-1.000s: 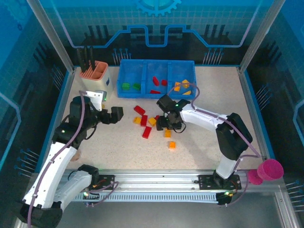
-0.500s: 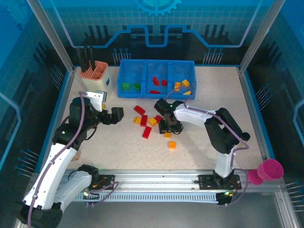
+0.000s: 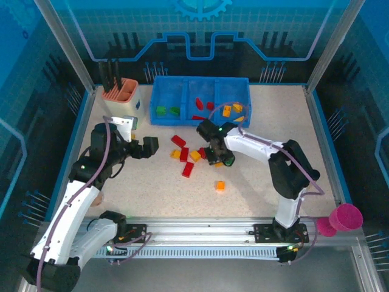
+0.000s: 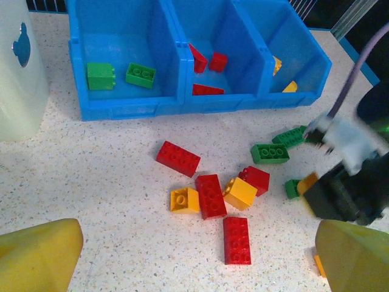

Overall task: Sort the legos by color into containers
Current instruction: Pick up the lego from the center of the table, then place the lego in the container.

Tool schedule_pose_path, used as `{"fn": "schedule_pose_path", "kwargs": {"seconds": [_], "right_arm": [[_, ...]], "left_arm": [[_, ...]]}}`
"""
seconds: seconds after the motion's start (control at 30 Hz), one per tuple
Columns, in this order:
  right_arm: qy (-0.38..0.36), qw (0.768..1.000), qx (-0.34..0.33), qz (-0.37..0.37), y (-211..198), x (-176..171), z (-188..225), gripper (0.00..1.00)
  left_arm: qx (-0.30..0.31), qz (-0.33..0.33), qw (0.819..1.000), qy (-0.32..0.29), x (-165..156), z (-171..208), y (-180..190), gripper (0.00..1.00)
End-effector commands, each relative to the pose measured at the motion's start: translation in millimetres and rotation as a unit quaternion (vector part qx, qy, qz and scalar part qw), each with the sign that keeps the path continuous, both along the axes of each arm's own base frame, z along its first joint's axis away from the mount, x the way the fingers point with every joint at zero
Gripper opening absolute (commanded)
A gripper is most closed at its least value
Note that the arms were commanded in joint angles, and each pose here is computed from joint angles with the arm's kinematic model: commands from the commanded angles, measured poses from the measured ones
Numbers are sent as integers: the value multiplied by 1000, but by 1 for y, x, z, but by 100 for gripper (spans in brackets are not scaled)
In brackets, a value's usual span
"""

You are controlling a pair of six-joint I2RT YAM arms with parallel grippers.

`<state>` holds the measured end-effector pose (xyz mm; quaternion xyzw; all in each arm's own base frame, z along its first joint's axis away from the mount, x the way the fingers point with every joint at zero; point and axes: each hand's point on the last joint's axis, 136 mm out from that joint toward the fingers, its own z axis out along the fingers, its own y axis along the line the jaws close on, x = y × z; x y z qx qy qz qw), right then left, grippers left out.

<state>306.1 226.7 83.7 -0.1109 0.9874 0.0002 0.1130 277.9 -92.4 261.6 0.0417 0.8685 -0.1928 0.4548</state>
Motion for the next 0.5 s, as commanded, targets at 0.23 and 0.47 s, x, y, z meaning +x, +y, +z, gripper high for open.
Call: {"fn": "schedule_pose_path", "kwargs": {"seconds": [0.23, 0.47], "right_arm": [[-141, 989, -22, -27, -60, 139, 71, 27], [-186, 981, -17, -46, -76, 230, 69, 26]], "left_arm": [[23, 6, 1000, -8, 4, -1, 7, 99], [36, 11, 999, -1, 6, -5, 10, 99]]}}
